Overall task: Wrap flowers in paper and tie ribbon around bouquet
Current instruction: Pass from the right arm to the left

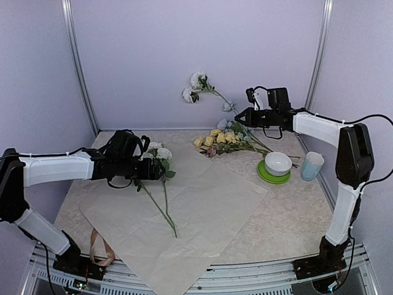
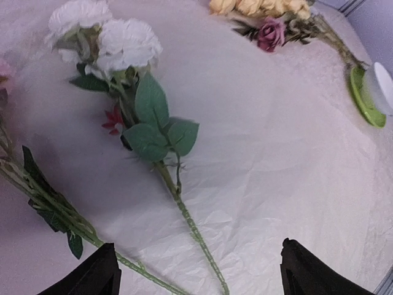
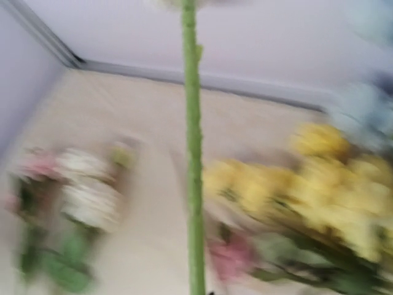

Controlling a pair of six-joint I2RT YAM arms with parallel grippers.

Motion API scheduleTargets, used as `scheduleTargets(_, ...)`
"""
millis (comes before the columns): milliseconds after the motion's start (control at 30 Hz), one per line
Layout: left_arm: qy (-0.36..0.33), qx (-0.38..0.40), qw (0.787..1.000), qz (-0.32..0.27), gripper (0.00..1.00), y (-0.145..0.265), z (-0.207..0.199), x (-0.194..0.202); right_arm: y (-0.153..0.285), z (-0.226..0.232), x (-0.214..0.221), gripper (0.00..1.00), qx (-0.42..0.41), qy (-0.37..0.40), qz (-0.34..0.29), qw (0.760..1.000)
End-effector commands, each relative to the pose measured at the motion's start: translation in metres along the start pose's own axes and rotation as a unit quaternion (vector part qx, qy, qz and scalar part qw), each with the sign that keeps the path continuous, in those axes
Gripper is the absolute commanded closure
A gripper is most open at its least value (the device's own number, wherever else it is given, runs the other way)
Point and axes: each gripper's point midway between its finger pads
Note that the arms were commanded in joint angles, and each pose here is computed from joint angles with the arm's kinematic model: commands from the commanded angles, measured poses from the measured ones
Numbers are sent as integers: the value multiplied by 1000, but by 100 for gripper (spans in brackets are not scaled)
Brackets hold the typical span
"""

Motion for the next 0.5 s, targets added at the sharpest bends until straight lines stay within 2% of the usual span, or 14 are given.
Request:
scheduleTargets(0, -39, 90, 985, -141, 16, 50, -45, -63, 33, 100, -33, 100, -90, 28, -125, 988)
scheduleTargets(133, -60, 191, 951, -236, 18, 98, -89, -111, 28, 166, 4, 100, -163, 19, -128, 978)
scheduleTargets(267, -62, 275, 908, -310, 9, 139, -121, -148, 34, 232, 36, 100, -247, 35, -134, 959)
scheduleTargets(367, -26, 288, 898, -332, 8, 145, -116, -163, 44, 274, 56, 100, -291, 71, -145, 943)
scheduleTargets(467, 18, 306, 894, -326, 9, 140, -105, -163, 46, 299, 75, 100, -323, 86, -133, 933)
Point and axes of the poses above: each gripper's point midway between its finger pads, its own y axis back along the fingers, its own z axis along the line the jaws close on, x = y × z, and after that the axes turned 5 degrees about -y, right-handed
